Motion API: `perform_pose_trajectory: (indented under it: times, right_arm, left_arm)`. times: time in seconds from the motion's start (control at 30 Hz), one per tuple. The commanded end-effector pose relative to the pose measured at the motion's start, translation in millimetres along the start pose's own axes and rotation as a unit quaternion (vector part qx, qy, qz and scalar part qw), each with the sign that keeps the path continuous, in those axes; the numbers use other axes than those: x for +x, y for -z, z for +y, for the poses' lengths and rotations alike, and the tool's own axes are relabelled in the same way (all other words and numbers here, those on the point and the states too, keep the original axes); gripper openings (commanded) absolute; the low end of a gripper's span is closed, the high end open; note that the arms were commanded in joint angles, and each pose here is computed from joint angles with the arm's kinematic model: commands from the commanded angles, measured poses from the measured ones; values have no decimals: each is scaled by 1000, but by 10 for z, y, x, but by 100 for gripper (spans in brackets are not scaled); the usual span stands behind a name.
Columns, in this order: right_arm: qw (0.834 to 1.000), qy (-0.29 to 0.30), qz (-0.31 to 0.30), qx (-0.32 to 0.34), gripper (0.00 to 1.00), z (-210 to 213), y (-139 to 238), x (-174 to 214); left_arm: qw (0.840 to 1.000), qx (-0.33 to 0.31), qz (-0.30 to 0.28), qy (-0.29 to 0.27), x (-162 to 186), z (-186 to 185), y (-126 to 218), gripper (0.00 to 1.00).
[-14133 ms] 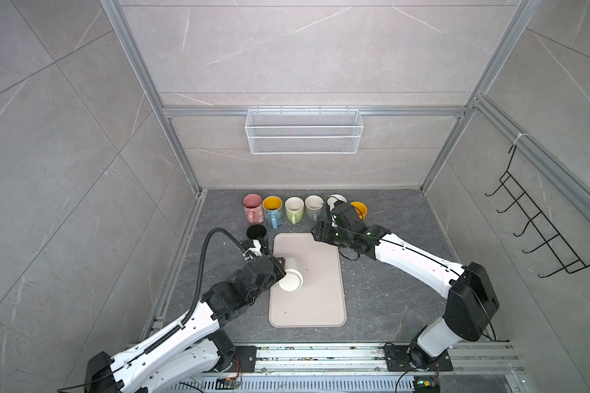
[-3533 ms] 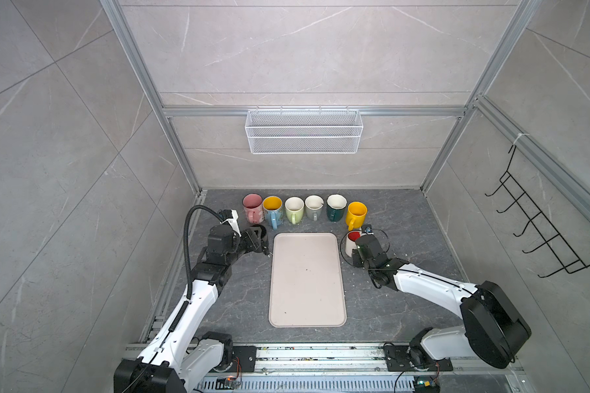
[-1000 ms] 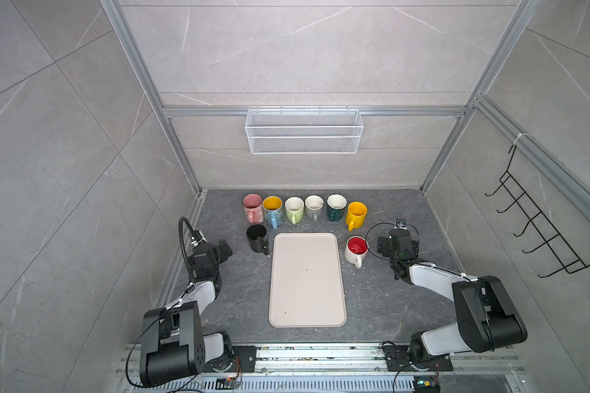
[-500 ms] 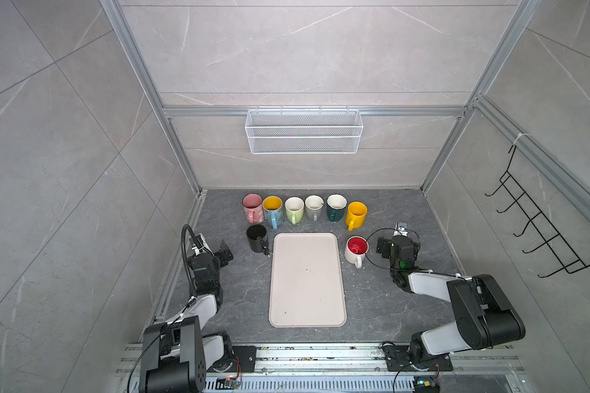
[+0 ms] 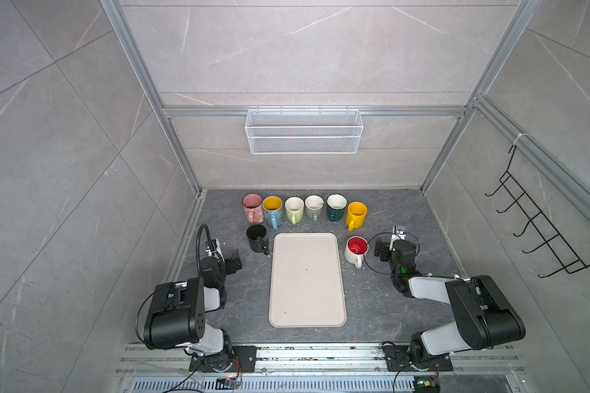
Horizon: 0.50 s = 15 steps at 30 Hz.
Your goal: Turn the mug right side up
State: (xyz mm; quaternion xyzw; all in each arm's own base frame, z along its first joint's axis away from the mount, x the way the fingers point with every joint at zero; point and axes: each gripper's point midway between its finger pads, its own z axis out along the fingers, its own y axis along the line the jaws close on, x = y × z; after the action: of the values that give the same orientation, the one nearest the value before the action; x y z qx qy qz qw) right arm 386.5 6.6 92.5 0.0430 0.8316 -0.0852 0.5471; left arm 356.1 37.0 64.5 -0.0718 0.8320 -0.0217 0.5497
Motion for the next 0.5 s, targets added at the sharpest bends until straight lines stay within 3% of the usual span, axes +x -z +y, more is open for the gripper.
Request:
perform_pose_trajectory:
  times: [0.0,0.47]
  right_arm:
    - [1000,0,-14,-22,99,46,0,-81]
    - [1000,0,-14,-22,99,43,0,-79]
  left_arm:
    - [999,-4,-38,-8,-335,-5,-87,100]
    - [999,-18,-15,-27,-295,-50,-145,100]
